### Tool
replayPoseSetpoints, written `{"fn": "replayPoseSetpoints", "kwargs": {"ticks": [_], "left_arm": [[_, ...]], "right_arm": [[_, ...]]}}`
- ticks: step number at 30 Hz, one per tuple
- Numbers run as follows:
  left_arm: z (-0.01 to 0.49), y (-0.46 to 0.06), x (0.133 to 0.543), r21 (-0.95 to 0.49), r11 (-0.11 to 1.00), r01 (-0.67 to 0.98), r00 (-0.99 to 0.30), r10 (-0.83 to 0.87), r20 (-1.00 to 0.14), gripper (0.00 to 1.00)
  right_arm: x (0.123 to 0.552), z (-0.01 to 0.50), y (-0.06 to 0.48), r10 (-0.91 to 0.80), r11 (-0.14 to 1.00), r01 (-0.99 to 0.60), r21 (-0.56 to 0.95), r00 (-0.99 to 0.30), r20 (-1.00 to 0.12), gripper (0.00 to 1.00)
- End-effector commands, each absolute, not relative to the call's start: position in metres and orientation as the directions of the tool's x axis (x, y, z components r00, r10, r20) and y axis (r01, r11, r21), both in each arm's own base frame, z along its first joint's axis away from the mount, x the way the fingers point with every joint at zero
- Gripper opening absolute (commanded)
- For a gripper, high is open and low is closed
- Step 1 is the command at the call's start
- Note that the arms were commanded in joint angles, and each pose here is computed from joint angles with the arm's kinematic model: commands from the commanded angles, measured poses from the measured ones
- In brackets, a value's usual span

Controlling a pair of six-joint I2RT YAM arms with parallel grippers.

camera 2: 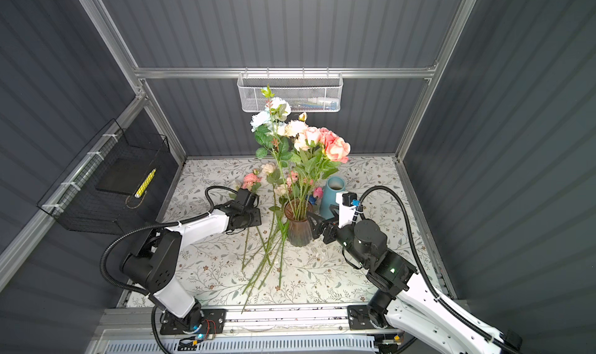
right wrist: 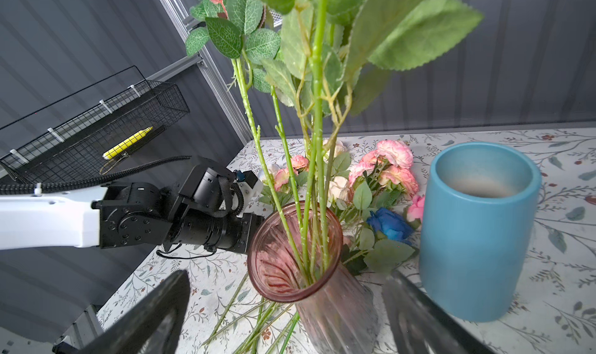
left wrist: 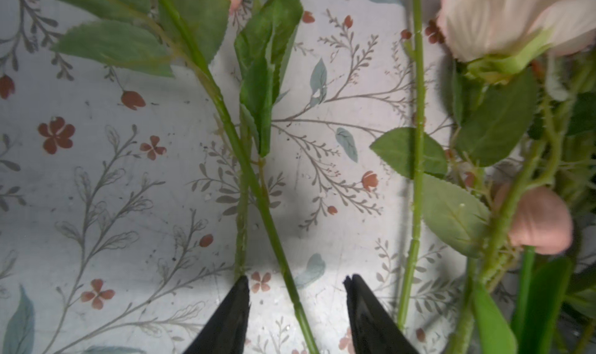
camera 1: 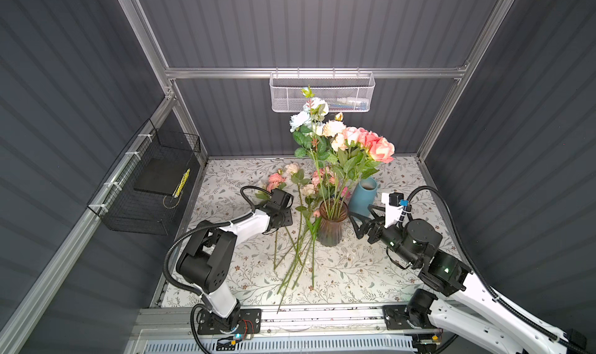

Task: Arrange flowers in a vase
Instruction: Pick up the flower from the center of the table.

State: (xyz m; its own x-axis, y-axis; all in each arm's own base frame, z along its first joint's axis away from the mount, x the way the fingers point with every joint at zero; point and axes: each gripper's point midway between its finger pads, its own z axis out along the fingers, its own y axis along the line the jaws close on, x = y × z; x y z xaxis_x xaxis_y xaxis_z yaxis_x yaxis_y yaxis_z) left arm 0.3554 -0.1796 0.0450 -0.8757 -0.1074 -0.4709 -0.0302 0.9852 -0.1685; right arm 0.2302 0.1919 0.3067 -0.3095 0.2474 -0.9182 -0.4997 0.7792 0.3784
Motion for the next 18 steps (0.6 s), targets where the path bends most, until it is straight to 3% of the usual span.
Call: {"fn": "replayPoseSetpoints", "kwargs": {"ticks": [1,6,12,18], "left_arm": [[0.034,-0.170,0.359,-0.107,0.993,-0.057,-0.884,-0.100,-0.456,0.35],[0.018,-0.171,0.357,-0.097,0.994,-0.055,-0.900,-0.091,-0.427,0.31],[0.039,-0.171,0.362,-0.131,0.990,-0.058,-0.863,-0.116,-0.491,0.00],[0.107,-0.158,0.370,-0.157,0.986,-0.063,-0.742,-0.151,-0.653,0.00]], "right_arm": [[0.229,0.305,0.188,0.253,0.787,-0.487,0.380,-0.307,-0.917,0.95],[0.227,0.310,0.186,0.261,0.783,-0.491,0.382,-0.299,-0.918,0.95],[0.227,0.312,0.186,0.264,0.781,-0.492,0.384,-0.297,-0.918,0.96],[0.225,0.316,0.185,0.275,0.774,-0.497,0.392,-0.293,-0.916,0.96]]}}
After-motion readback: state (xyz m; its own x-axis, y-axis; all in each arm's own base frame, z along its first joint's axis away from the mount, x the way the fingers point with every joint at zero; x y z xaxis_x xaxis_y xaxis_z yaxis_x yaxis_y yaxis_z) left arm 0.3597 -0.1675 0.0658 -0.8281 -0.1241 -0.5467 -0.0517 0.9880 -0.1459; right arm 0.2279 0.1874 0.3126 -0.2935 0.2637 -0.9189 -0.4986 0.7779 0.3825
